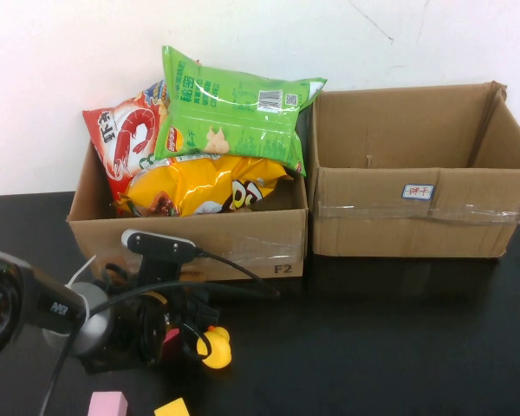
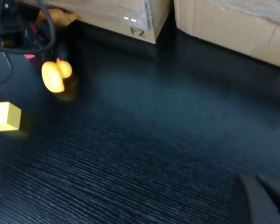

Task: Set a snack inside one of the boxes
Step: Pick up the biscuit

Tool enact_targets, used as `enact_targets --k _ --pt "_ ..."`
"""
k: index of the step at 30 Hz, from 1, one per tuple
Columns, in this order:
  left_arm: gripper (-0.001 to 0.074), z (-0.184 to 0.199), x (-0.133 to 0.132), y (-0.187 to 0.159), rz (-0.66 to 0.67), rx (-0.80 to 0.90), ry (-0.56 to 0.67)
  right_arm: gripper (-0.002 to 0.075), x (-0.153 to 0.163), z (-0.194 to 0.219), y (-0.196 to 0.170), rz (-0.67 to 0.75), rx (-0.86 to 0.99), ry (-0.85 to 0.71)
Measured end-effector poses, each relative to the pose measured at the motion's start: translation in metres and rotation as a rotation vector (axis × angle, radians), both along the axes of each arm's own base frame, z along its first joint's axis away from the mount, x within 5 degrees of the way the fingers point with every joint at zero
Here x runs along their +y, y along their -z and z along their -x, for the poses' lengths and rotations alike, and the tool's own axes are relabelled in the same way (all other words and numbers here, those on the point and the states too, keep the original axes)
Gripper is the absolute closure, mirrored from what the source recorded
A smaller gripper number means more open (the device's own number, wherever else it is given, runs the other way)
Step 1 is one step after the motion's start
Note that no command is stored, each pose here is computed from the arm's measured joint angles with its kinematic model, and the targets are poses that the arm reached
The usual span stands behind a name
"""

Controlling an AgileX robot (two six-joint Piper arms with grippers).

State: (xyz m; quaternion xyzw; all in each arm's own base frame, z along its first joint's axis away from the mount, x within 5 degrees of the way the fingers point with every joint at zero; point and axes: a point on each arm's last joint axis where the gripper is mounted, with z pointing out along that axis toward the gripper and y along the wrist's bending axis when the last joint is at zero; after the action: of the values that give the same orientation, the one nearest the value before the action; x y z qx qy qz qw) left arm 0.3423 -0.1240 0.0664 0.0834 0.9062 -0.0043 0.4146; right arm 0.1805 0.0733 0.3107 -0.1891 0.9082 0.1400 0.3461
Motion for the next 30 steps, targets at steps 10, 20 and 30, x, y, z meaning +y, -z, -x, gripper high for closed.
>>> enact_targets --k 10,20,30 --pt "0.0682 0.003 -0.004 -0.001 0.007 0.040 0.019 0.0718 0.000 0.001 0.001 0.000 0.019 0.001" --pt "0.0702 0.028 -0.029 -0.070 0.117 0.124 0.155 0.0718 0.000 0.002 0.001 0.000 0.025 0.000" --pt "0.0706 0.068 -0.074 -0.175 0.226 0.194 0.453 0.0720 0.000 0.000 0.000 -0.008 0.007 0.010"
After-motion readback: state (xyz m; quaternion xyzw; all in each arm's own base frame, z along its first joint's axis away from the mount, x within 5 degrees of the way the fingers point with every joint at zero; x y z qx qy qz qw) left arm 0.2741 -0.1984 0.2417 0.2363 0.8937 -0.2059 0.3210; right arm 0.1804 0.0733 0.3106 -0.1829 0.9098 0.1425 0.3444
